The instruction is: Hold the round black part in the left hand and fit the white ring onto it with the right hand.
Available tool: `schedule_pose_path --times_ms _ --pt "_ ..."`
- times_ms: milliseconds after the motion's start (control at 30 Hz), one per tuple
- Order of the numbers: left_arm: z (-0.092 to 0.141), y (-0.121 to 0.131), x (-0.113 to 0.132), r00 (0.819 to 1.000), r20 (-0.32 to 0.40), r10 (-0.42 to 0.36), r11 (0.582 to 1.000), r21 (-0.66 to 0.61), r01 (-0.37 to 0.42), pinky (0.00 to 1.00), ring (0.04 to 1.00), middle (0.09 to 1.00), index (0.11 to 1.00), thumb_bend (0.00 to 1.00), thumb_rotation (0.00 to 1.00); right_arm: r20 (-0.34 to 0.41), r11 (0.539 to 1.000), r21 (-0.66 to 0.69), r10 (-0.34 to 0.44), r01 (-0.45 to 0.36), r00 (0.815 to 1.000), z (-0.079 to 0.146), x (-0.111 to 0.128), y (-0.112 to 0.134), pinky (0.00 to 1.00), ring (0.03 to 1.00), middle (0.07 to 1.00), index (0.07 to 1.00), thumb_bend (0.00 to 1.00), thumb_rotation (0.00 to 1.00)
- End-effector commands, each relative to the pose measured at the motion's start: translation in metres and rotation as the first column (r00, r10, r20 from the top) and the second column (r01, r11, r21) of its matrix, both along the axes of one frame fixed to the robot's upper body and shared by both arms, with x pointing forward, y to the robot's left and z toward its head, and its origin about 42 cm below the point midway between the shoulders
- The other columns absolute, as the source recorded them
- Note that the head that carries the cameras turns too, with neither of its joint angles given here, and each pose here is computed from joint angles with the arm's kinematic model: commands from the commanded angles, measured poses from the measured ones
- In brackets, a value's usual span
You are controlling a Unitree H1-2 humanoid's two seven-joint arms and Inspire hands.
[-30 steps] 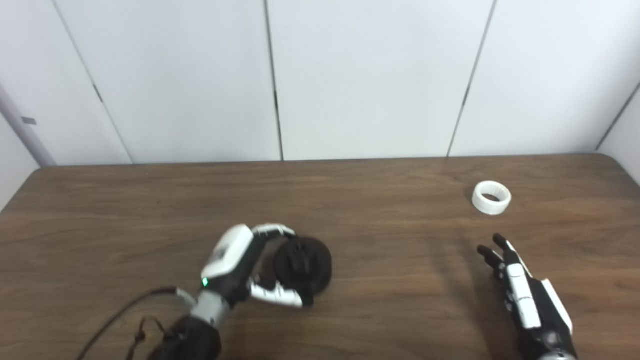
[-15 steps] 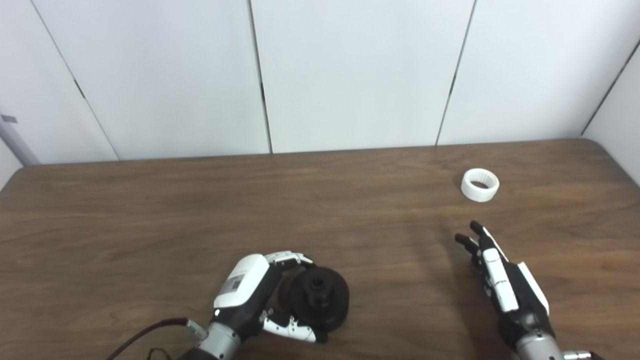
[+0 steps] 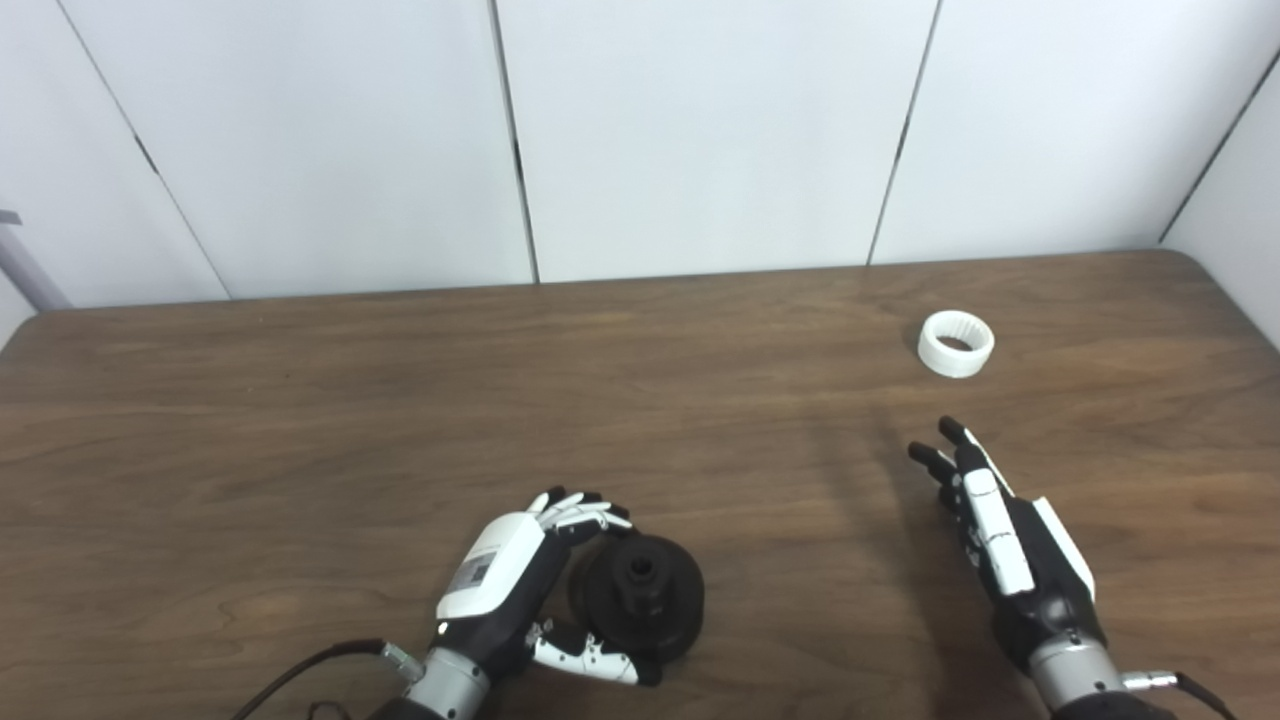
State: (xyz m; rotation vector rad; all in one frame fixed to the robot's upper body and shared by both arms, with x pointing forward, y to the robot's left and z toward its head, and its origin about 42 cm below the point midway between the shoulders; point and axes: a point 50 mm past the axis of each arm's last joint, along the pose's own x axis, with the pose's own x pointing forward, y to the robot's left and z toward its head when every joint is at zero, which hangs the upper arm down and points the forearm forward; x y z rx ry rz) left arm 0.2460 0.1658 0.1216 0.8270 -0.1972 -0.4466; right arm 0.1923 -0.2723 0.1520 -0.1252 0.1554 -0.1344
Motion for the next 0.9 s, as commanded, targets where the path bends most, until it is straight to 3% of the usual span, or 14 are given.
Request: schedule_pose_path --times_ms 0,567,867 --pt "0.001 -0.002 0.003 0.999 0.034 -0.007 1.000 0.008 0.007 0.95 0.898 0.815 0.485 0.52 0.05 0.086 1.000 0.019 -0.008 0.007 0.996 0.017 0.003 0.004 0.99 0.953 0.896 0.973 0.58 1.00" --pt "-0.001 0.002 0.004 0.999 0.047 -0.010 0.999 0.038 0.008 0.97 0.888 0.798 0.485 0.52 0.05 0.176 0.998 0.067 -0.027 0.015 0.984 0.043 0.007 0.003 1.00 1.000 0.988 0.981 0.62 1.00" --pt "0.000 0.010 0.005 0.999 0.039 -0.014 0.998 0.058 0.012 0.94 0.885 0.793 0.485 0.52 0.05 0.214 0.999 0.000 -0.038 0.039 0.976 0.055 0.019 -0.008 1.00 1.000 1.000 0.989 0.62 1.00"
